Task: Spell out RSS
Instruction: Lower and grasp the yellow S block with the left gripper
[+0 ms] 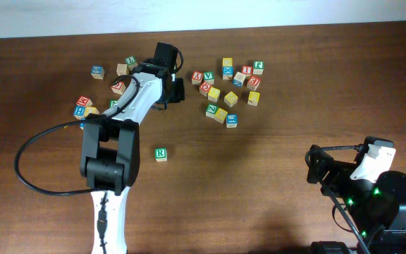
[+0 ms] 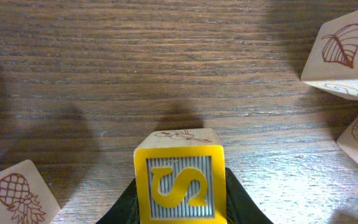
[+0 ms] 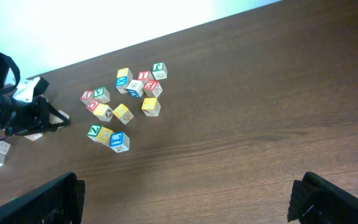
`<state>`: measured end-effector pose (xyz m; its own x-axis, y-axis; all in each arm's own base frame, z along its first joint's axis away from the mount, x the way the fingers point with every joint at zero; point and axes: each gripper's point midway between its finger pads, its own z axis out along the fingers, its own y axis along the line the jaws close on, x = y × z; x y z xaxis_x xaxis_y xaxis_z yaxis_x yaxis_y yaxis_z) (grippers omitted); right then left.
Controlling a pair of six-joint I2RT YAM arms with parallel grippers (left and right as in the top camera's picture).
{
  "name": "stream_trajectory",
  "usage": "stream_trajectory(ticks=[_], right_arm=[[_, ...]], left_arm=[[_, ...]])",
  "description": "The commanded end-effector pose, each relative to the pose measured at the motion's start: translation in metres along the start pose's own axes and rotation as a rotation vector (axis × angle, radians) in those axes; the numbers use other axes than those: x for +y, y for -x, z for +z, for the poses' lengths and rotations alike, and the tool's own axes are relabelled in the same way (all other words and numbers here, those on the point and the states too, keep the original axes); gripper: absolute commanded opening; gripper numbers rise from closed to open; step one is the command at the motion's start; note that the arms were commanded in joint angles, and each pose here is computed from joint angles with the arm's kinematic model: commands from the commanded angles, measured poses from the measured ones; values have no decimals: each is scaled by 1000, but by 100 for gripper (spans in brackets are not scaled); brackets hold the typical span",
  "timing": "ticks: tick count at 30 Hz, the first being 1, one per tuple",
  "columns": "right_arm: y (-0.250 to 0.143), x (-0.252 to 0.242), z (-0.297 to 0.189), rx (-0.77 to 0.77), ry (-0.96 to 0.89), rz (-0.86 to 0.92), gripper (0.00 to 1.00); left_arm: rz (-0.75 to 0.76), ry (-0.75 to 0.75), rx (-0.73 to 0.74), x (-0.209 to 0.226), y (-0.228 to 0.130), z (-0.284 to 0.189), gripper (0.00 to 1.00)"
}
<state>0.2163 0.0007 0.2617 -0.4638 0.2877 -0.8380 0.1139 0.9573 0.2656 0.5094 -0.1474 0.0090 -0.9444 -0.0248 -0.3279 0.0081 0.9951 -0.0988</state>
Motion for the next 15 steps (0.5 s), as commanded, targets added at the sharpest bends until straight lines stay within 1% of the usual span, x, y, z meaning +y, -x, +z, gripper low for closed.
stream_trajectory(ticks=[1, 5, 7, 9, 10, 11, 13, 15], right_arm=[[1, -2, -1, -8, -12, 4, 98], [1, -2, -1, -8, -11, 4, 98], [1, -2, -1, -8, -11, 4, 98], [1, -2, -1, -8, -11, 4, 98], [1, -2, -1, -8, -11, 4, 98], [1, -2, -1, -8, -11, 4, 98], [1, -2, -1, -8, -11, 4, 98], [1, -2, -1, -8, -11, 4, 98]], left_arm=[[-55, -27, 43, -7, -8, 0, 26], [-110, -23, 101, -6, -20, -5, 25], [-116, -73, 142, -16, -23, -14, 24], [-118, -100, 159, -22, -22, -23, 21], [-120, -104, 168, -24, -20, -29, 21], [-121, -101, 177, -24, -20, -35, 19], [-134, -94, 205, -24, -22, -45, 18], [-153, -83, 268, -23, -35, -54, 18]])
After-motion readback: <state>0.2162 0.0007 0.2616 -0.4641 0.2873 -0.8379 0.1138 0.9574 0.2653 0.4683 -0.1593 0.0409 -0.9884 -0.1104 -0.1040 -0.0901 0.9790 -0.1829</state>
